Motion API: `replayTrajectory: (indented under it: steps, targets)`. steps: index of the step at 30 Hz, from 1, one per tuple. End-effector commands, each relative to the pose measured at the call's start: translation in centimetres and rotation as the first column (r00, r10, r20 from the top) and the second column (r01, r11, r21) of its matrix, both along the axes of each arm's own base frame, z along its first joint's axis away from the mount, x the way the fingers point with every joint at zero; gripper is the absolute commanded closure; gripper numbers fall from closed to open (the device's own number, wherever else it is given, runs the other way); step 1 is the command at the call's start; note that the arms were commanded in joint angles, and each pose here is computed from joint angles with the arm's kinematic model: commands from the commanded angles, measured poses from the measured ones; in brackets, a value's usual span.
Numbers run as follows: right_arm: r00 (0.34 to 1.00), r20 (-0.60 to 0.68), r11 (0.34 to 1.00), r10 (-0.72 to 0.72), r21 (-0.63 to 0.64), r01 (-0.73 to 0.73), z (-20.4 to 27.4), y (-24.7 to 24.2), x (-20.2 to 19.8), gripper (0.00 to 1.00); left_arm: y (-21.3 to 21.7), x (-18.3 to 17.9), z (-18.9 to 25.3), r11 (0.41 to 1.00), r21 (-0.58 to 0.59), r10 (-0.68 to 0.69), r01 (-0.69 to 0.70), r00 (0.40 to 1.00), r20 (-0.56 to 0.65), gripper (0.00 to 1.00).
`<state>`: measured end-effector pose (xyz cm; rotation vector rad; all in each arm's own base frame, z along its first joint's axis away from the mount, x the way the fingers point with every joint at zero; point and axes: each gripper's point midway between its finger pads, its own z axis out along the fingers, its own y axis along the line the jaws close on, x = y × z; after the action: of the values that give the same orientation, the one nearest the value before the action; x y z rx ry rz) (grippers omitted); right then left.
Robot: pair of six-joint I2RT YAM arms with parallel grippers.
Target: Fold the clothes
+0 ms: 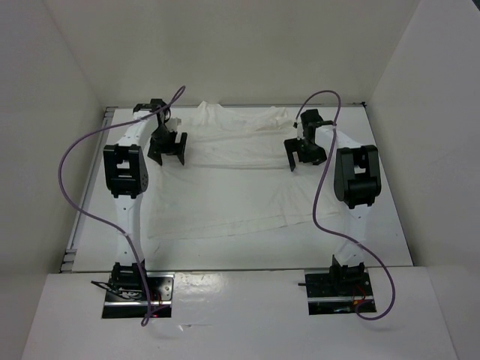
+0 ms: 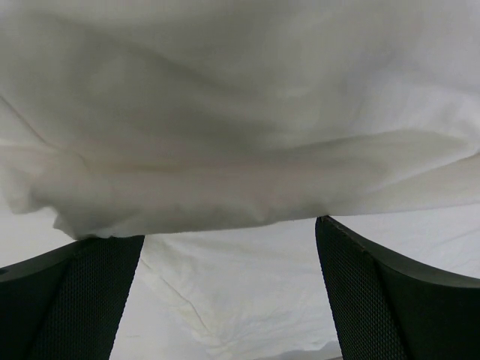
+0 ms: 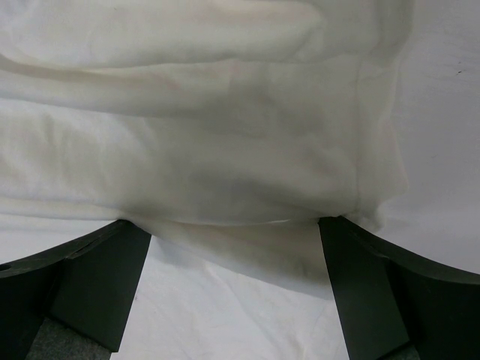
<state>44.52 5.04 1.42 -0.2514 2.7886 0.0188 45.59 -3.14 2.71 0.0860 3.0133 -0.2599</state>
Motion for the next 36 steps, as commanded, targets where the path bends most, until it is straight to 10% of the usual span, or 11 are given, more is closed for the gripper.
replayTrajectory:
  steps: [1, 16, 30, 36]
  targets:
    - [0.998, -0.058, 0.999, -0.016, -0.029, 0.014, -3.1, -1.0, -0.5, 0.00, 0.1, 2.9, 0.5, 1.000, 0.001, -0.023, 0.023, 0.997, 0.068, 0.00]
    - [0.992, 0.122, 0.999, -0.011, -0.046, 0.017, 5.4, -1.1, 0.8, 0.00, -1.4, 4.9, 8.8, 0.997, 0.011, -0.072, 0.071, 0.964, 0.256, 0.00]
    - [0.968, 0.189, 0.986, -0.163, 0.068, 0.152, 9.6, -10.1, -6.7, 0.00, 6.8, -14.0, 6.0, 0.987, -0.162, -0.019, 0.020, 1.000, 0.007, 0.05]
    - [0.975, 0.146, 0.984, -0.167, 0.085, 0.156, 8.4, -9.9, -8.1, 0.00, 6.3, -15.9, 4.6, 0.983, -0.179, -0.045, 0.037, 0.998, -0.040, 0.36]
